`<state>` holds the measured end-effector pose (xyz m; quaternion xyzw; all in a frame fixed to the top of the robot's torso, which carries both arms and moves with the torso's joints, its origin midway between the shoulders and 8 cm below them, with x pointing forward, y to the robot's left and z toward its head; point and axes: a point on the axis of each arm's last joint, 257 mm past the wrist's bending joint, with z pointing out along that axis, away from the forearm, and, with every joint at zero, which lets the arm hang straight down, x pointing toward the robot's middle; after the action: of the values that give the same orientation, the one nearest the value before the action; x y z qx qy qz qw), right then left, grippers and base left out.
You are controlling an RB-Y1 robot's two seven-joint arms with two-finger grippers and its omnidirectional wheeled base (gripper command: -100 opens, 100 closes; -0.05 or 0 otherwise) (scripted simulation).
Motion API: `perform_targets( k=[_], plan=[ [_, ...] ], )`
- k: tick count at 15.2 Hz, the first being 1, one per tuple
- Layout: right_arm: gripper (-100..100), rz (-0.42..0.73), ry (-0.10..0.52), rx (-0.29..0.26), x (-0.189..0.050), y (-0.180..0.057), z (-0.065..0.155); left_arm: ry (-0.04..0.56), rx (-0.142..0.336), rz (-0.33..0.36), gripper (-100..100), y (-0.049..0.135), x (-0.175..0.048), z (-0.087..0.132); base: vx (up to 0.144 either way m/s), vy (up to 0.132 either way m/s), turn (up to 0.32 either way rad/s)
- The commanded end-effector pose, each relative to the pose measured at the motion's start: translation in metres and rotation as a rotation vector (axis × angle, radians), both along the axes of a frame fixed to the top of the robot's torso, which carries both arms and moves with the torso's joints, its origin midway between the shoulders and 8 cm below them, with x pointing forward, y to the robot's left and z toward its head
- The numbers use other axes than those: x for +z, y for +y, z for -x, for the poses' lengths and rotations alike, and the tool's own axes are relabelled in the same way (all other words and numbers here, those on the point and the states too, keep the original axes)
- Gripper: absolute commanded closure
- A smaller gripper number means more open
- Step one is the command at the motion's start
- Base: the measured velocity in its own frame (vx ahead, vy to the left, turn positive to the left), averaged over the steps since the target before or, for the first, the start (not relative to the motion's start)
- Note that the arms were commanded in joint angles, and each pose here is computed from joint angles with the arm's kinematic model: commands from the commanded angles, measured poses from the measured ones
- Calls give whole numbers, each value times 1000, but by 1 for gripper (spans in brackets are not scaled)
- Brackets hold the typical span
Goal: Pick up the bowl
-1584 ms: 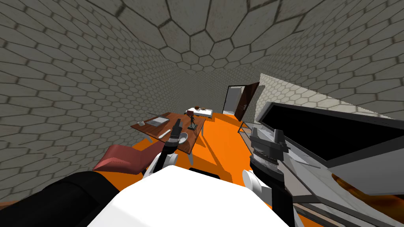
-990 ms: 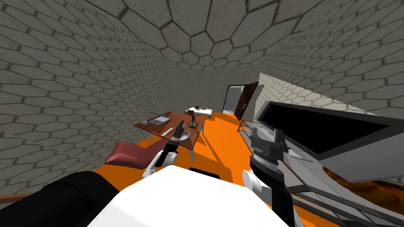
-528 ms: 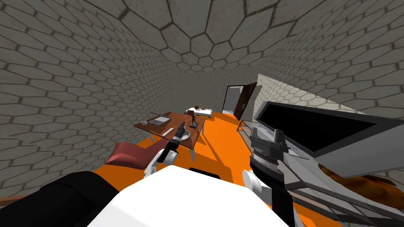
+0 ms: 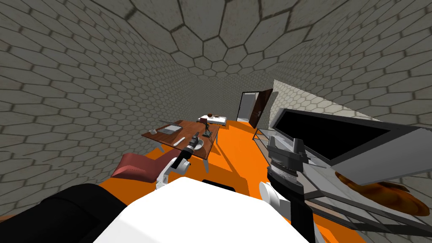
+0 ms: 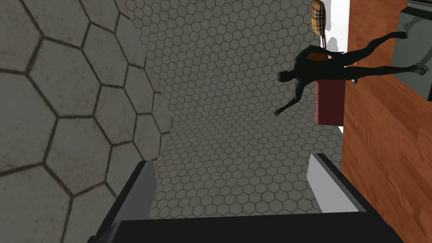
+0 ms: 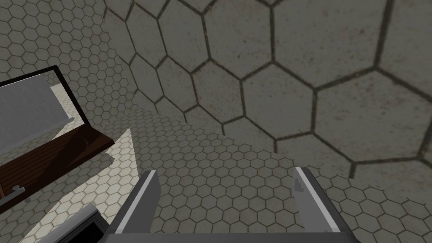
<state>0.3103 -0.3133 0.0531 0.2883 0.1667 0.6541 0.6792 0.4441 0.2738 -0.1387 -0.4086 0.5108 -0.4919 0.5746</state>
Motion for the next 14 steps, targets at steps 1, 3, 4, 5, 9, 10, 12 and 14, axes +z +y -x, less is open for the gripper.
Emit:
perform_targets(
  k=[1,3,4,5,9,10,12,14],
  plan=[
    [0,0,0,0,0,0,0,56,4,17,-100,3,-19,-4,-7,27,-41],
    [0,0,0,0,0,0,0,108,6,35,-100,6,-34,-9,-9,28,-37],
    [0,0,0,0,0,0,0,112,7,35,-100,7,-35,-9,-4,19,-13],
    [0,0,0,0,0,0,0,161,10,53,-100,9,-50,-13,-4,19,-33],
    [0,0,0,0,0,0,0,227,18,72,-100,13,-69,-16,-1,23,-31],
    [0,0,0,0,0,0,0,272,22,92,-100,16,-82,-18,0,23,-35],
    [0,0,0,0,0,0,0,321,28,112,-100,19,-97,-20,0,25,-46],
    [0,0,0,0,0,0,0,376,36,131,-100,23,-112,-21,1,27,-38]
  ],
)
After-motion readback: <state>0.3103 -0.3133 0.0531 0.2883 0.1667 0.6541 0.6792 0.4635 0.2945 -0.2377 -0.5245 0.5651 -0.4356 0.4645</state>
